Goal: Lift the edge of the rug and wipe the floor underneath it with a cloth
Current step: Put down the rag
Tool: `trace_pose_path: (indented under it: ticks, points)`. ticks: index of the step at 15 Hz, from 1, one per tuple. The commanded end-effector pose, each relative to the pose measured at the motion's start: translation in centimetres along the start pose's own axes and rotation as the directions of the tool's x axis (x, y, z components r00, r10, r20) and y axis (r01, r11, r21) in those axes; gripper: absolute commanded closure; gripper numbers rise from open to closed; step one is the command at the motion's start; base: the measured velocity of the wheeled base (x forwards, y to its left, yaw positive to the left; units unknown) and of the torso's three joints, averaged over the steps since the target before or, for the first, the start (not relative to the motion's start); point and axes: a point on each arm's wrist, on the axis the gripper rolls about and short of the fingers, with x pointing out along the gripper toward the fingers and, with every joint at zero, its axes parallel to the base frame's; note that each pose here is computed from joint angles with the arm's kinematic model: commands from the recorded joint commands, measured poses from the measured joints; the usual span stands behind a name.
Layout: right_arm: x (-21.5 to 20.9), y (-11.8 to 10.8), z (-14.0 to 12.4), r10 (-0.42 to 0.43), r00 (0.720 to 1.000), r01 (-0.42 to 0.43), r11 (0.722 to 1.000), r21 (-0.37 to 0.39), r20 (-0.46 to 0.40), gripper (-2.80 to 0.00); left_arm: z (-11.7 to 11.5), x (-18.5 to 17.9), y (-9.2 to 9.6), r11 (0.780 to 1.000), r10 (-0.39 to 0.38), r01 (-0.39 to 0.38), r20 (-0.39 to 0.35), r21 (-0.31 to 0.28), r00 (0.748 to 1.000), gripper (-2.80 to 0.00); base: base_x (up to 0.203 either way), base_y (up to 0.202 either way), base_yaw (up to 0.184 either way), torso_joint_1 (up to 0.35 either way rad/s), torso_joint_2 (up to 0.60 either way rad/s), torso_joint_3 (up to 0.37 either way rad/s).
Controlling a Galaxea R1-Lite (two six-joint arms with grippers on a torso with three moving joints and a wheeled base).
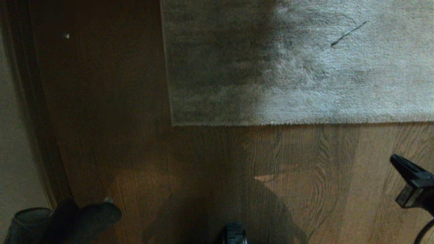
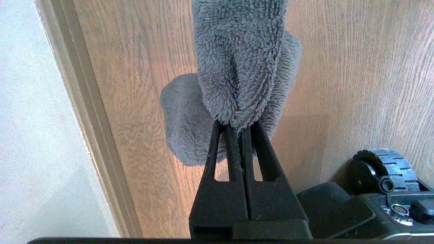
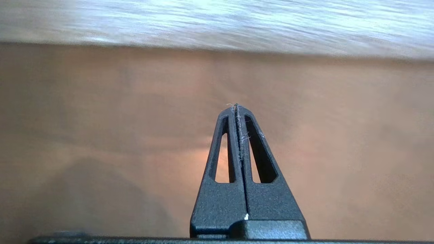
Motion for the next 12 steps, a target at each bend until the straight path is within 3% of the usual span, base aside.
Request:
trace_pose_path:
  ticks: [1,3,9,12]
  points:
    - [-3.5,-1.8,0.2,-0.095,0.994,0.094,0.995,0.013,0.058,0.0,0.0,0.0,0.0,1.0,0.0,0.0,0.0,0.0,1.0,0.0,0.0,0.0,0.0,0.0,0.0,0.0]
    - [-6.0,-2.6,-0.7,-0.133,0.99,0.133,0.991,0.001,0.038,0.0,0.0,0.0,0.0,1.0,0.0,0.0,0.0,0.0,1.0,0.0,0.0,0.0,0.0,0.0,0.0,0.0]
    - [-11.4,-2.7,-5.2,-0.116,0.99,0.111,0.992,-0.059,-0.081,0.0,0.0,0.0,0.0,1.0,0.0,0.0,0.0,0.0,1.0,0.0,0.0,0.0,0.0,0.0,0.0,0.0]
    - [-12.6,-2.5,-6.5,-0.044,0.995,0.039,0.998,-0.055,-0.089,0.0,0.0,0.0,0.0,1.0,0.0,0.0,0.0,0.0,1.0,0.0,0.0,0.0,0.0,0.0,0.0,0.0]
